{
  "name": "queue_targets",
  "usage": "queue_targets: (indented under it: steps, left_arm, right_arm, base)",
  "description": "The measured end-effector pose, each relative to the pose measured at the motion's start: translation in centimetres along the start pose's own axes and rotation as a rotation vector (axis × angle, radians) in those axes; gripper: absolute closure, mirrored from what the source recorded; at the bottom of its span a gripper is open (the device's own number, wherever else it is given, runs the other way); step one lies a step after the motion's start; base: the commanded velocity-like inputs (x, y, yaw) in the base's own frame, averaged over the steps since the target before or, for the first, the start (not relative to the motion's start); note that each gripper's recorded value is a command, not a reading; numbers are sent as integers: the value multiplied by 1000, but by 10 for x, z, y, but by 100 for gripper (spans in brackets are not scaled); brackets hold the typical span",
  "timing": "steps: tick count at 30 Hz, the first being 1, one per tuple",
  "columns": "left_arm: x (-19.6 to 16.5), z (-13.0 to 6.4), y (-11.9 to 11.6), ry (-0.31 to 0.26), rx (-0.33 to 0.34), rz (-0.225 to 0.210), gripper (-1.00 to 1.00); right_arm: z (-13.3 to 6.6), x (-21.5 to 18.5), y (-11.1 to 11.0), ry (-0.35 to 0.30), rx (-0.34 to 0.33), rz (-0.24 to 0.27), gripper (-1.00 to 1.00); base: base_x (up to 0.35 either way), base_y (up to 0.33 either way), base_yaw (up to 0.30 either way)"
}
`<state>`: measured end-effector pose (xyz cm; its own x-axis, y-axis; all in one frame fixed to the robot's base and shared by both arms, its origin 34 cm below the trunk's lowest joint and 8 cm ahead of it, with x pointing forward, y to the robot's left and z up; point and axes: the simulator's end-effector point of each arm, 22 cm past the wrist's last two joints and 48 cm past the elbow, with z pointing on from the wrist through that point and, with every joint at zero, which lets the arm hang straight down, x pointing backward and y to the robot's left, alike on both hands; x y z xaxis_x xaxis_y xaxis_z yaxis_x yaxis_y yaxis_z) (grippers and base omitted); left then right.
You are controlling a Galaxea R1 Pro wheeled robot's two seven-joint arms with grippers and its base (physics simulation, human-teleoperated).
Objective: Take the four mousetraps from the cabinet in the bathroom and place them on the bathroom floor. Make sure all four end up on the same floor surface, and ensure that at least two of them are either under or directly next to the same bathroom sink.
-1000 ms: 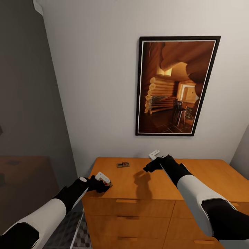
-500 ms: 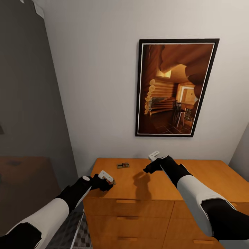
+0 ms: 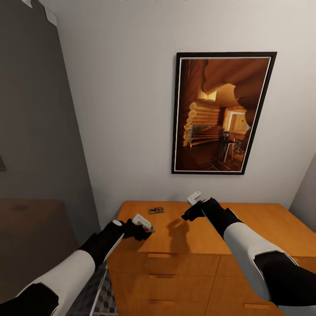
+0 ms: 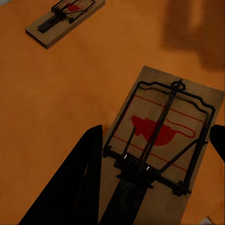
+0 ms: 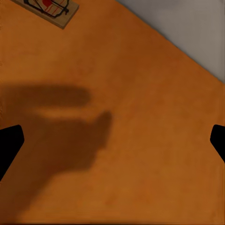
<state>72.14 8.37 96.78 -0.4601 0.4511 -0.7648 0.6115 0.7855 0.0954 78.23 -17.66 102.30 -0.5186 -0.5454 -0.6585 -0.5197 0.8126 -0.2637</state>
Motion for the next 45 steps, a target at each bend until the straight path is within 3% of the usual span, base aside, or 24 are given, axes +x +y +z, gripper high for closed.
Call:
queue_targets:
  steps: [8,14,18,26,34,36,45]
  left_arm:
    - [-8,-7,5,15,-10,-12,100]
    - [4,-9,6,73,-12,-40,100]
    - [5,-9,5,84,-10,-42,100]
    - [7,-13,11,85,-12,-35,100]
    - [3,-16,11,88,-11,-21,100]
    - [3,-19,10,119,-12,-34,100]
    - [-34,-48,-6,160,-8,-57,100]
  right_arm:
    - [-1,-1,1,-1,-3,-9,-100]
    - [-1,-2,1,-2,-2,-14,-100]
    - [-1,-3,1,-6,-1,-18,-100]
    - [-1,-9,7,-15,3,-100,-100]
    - [0,-14,11,-25,2,-126,-100]
    - [0,-15,13,-28,0,-128,-100]
    - [0,-19,19,-34,-8,-129,-100]
  base:
    - [0,0,0]
    - [0,0,0]
    - [0,0,0]
    - [0,0,0]
    - [0,0,0]
    - [0,0,0]
    - [0,0,0]
